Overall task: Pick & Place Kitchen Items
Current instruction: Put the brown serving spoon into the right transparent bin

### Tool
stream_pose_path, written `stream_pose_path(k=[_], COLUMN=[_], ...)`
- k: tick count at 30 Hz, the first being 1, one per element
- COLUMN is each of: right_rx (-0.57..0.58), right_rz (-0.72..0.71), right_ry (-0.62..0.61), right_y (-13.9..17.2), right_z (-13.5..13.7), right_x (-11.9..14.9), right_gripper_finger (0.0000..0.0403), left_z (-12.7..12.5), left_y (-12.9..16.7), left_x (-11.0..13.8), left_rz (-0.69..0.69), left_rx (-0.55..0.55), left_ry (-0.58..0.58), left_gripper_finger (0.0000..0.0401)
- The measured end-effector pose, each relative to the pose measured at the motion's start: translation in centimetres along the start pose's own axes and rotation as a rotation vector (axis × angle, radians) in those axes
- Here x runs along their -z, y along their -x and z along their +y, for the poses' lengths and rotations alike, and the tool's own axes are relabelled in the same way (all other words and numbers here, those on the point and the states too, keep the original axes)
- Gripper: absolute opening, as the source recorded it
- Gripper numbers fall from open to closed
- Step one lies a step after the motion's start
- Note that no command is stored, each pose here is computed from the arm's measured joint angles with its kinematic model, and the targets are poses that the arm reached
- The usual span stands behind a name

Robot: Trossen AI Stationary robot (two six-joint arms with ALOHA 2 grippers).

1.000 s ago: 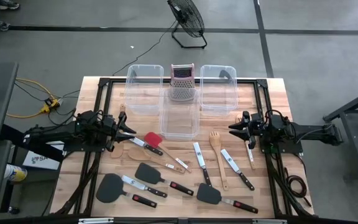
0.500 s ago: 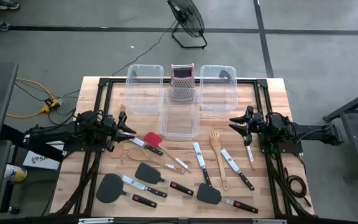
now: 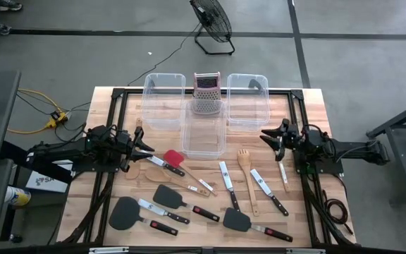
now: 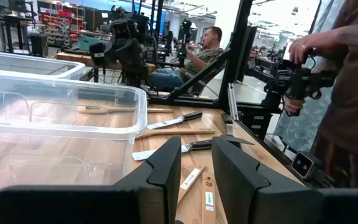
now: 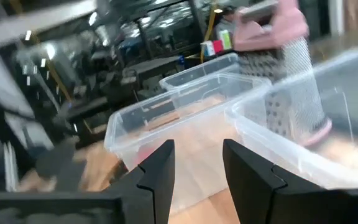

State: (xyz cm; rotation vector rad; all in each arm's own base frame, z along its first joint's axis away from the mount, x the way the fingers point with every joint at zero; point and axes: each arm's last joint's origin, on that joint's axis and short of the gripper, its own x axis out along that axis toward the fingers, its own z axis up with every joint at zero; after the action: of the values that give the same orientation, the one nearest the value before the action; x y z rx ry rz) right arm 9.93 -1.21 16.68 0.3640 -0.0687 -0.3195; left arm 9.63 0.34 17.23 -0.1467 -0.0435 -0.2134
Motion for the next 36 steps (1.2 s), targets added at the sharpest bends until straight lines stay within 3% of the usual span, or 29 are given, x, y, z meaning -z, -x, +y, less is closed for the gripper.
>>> stream_pose_path(k=[5,12,21,36], right_rx=[0.065,0.150,0.202,0.225], right_rz=[-0.025,0.081,0.336,0.825], right_ry=[-0.217,-0.214,-0.202,-0.492], right_y=[0.0,0.3,0.4,-0.3], right_z=[-0.2,0.7,2.1,3.5], right_x=[-0.1,-2.9,-5.9,-6.1], right_gripper_finger=[0.0128,0.0128,0.0128,0.0128], left_z=[0.0,0.0,0.0,0.0], left_y=[0.0,0.0,0.0,0.0], left_x=[0.0,0.0,0.0,0.0], left_rz=[0.001,0.000,0.000,0.000], left_rx=[0.000,0.000,0.000,0.000], left_ry=[0.000,0.000,0.000,0.000], left_gripper_finger=[0.0090,0.0090,0.0090,0.0090])
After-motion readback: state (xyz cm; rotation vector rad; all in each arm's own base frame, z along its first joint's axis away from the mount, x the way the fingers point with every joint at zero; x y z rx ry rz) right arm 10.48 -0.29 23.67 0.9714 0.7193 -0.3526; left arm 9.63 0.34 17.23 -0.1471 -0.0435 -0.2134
